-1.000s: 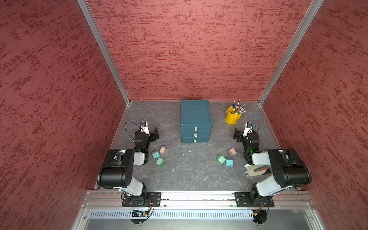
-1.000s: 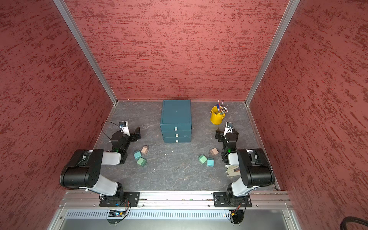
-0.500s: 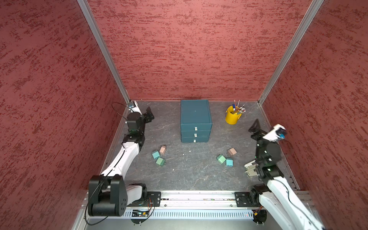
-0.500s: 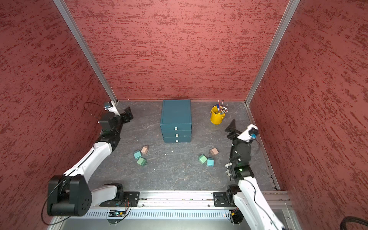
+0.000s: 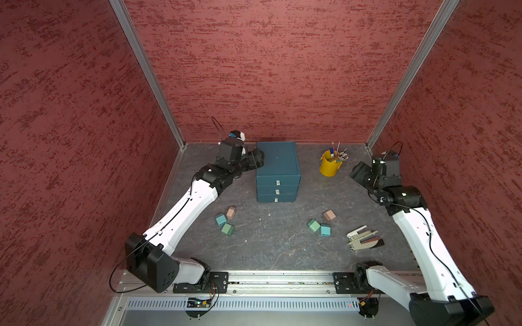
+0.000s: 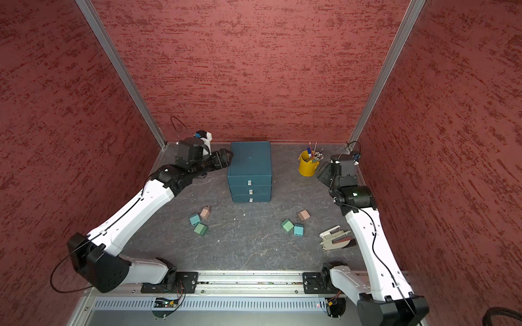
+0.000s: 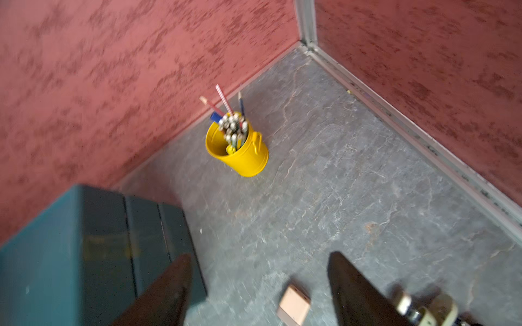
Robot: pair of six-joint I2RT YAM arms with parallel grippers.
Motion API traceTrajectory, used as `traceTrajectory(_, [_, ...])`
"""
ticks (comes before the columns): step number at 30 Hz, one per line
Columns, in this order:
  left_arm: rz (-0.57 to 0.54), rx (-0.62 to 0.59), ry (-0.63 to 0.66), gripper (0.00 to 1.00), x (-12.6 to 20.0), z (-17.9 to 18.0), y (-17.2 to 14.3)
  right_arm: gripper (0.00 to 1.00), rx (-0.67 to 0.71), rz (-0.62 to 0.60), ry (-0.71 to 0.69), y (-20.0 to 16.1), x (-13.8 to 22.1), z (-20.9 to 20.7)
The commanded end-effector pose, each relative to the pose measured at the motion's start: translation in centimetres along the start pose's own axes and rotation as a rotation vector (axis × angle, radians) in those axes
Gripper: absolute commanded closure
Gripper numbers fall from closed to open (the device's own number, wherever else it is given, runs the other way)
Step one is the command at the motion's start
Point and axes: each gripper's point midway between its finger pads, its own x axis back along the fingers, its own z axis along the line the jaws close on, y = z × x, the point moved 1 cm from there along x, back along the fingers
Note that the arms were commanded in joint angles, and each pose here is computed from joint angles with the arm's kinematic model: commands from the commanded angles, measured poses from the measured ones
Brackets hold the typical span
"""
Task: Place the plugs into the drawer by color
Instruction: Open the drawer in the storage box.
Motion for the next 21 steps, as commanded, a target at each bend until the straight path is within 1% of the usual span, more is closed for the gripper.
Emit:
traceTrajectory(1, [0.15,0.0,0.055,0.13,-0.5,0.0,-3.2,0.28,0.189,0.199,0.214,-6.1,2.7,7.1])
traceTrajectory(3, [0.172,0.007,0.077,0.11,-1.0,0.0,-3.7,0.28,0.256,0.224,0.304,-9.0,4.5,10.4])
traceTrajectory(4, [0.182,0.014,0.085,0.12,-1.2,0.2,-3.8,0.31,0.265,0.239,0.33,-10.0,4.9,11.5])
traceTrajectory(5, [0.192,0.013,0.096,0.13,-1.4,0.3,-4.0,0.33,0.286,0.259,0.359,-11.5,5.3,12.6])
traceTrajectory(7, [0.204,0.009,0.134,0.15,-1.5,0.9,-4.2,0.33,0.33,0.281,0.414,-14.4,6.2,14.9])
traceTrajectory(9, [0.195,0.007,0.147,0.16,-1.2,1.3,-4.2,0.33,0.357,0.303,0.464,-17.1,6.7,16.9])
traceTrajectory(11, [0.176,0.012,0.143,0.18,-0.6,1.6,-4.0,0.34,0.347,0.332,0.478,-19.0,6.1,18.4])
traceTrajectory(15, [0.187,0.022,0.159,0.21,-0.9,2.3,-4.3,0.35,0.355,0.336,0.476,-20.6,4.1,20.7])
traceTrajectory(19, [0.213,0.031,0.157,0.29,-1.9,2.6,-5.0,0.48,0.325,0.298,0.482,-20.0,2.4,22.5])
traceTrajectory(21, [0.219,0.036,0.159,0.34,-2.1,2.9,-5.2,0.52,0.316,0.3,0.453,-20.5,0.5,22.6])
